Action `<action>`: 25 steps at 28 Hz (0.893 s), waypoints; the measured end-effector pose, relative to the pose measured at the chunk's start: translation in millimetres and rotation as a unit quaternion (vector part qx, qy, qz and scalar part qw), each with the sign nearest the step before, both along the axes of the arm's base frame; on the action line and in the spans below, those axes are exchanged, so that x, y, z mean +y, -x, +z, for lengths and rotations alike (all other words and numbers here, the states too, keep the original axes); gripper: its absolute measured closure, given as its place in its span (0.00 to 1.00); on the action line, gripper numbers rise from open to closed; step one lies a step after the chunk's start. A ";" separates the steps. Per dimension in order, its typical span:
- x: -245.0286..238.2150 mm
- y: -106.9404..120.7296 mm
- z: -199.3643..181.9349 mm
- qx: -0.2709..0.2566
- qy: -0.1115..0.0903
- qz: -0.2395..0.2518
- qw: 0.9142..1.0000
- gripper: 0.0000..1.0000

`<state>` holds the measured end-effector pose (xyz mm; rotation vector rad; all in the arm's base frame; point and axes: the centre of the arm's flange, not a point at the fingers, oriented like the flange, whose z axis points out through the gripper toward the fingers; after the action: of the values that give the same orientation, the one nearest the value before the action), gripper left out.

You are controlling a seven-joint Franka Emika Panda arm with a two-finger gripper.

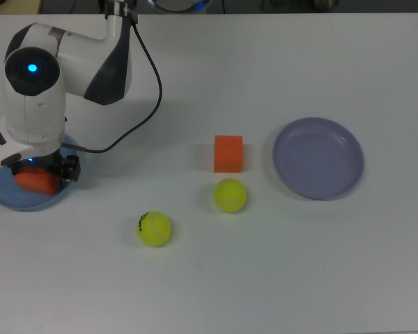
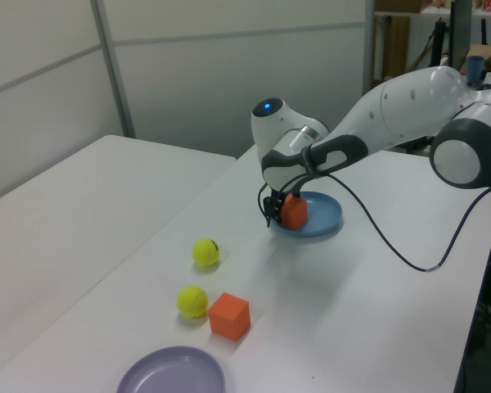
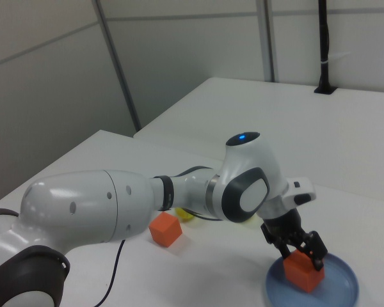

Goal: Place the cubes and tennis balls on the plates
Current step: 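Carry the orange cube onto the blue plate and release it, then move the gripper to the second orange cube and grasp it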

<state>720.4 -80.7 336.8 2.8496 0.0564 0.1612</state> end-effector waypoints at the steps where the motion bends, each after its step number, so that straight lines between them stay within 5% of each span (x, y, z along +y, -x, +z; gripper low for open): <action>1: 0.8 -1.5 3.9 -0.005 -0.002 0.000 1.000 0.00; 8: 28.7 -12.0 40.7 -0.040 -0.016 0.018 0.999 0.00; 18: 160.4 -11.3 79.0 -0.073 -0.065 0.089 0.991 0.00; 25: 214.9 -3.1 80.7 -0.074 -0.076 0.111 0.988 0.00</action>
<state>723.5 134.2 417.5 2.9671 0.3459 0.4413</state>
